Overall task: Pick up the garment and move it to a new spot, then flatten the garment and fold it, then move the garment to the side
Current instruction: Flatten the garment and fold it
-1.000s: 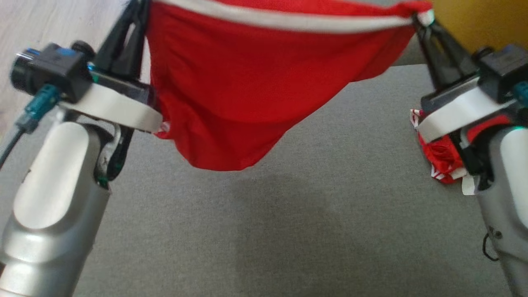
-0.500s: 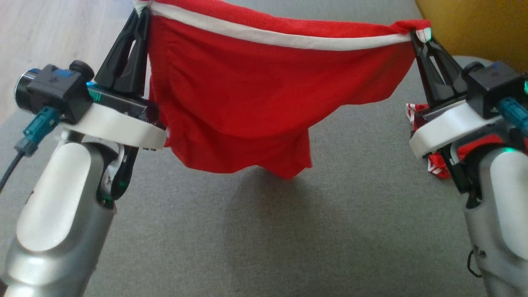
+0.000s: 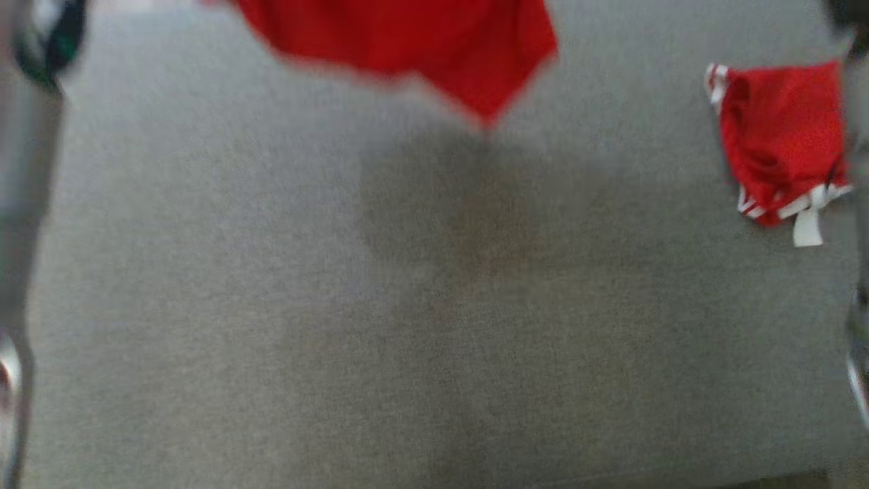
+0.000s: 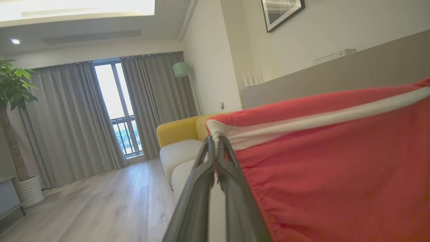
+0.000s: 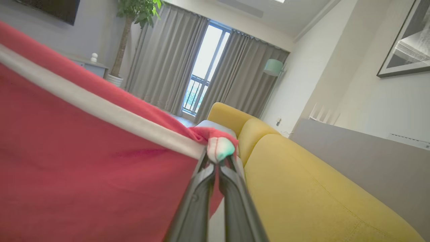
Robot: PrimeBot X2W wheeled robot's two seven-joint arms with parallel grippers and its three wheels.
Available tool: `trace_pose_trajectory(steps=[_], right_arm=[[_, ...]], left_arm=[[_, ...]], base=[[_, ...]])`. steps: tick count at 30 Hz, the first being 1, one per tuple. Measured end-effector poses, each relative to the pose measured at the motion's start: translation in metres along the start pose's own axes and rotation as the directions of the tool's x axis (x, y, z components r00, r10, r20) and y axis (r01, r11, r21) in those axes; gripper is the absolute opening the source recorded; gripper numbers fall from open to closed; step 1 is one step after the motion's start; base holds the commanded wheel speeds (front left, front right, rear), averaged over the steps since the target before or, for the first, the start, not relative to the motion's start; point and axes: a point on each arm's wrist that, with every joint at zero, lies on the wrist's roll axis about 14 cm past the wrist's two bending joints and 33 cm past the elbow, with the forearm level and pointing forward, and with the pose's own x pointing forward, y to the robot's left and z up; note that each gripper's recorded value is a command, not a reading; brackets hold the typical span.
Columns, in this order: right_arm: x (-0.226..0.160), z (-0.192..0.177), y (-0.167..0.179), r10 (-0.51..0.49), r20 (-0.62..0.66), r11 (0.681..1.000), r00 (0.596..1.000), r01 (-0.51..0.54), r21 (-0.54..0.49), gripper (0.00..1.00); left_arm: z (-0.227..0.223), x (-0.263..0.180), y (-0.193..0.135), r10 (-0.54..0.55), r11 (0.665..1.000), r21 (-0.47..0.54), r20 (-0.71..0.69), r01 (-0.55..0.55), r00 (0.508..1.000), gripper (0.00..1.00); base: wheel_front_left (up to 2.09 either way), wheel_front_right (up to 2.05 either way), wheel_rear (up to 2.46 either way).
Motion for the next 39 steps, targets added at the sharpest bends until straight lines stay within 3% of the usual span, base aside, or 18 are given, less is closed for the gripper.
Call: trace_pose_trajectory(steps=[5,8,12,17,22,34,39], right_arm=[[0.057,-0.008,-0.021,-0.059,0.067,0.998,0.996,0.059,0.001,0.0],[0.074,-0.061,-0.012,-0.063,-0.009,0.997,0.998,0.063,0.036,0.0],[0.066,-0.136,0.025,0.01,-0.18,0.999,0.984,-0.001,0.052,0.0],[0.031,-0.209,0.073,0.129,-0.372,0.991,0.919,-0.108,0.076,0.0],[-0.016,-0.242,0.099,0.216,-0.503,0.976,0.837,-0.205,0.077,0.0],[-0.135,-0.271,0.123,0.306,-0.726,0.944,0.616,-0.296,0.147,0.0],[-0.167,-0.261,0.124,0.355,-0.751,0.927,0.556,-0.311,0.208,0.0]], left_arm=[[-0.008,0.05,0.029,0.047,0.999,-0.007,0.099,-0.046,0.994,0.0],[-0.042,0.066,0.03,0.064,0.996,-0.062,0.114,-0.057,0.991,0.0],[-0.096,0.063,0.008,0.061,0.977,-0.207,0.021,-0.055,0.998,0.0],[-0.164,0.021,-0.025,-0.036,0.98,-0.198,-0.157,0.004,0.987,0.0],[-0.191,-0.032,-0.048,-0.098,0.975,-0.217,-0.25,0.043,0.963,0.0],[-0.192,-0.151,-0.115,-0.22,0.952,-0.282,-0.352,0.121,0.91,0.0],[-0.175,-0.174,-0.123,-0.237,0.955,-0.254,-0.345,0.153,0.908,0.0]], base=[[0.0,0.0,0.0],[0.0,0.0,0.0],[0.0,0.0,0.0],[0.0,0.0,0.0],[0.0,0.0,0.0],[0.0,0.0,0.0],[0.0,0.0,0.0]])
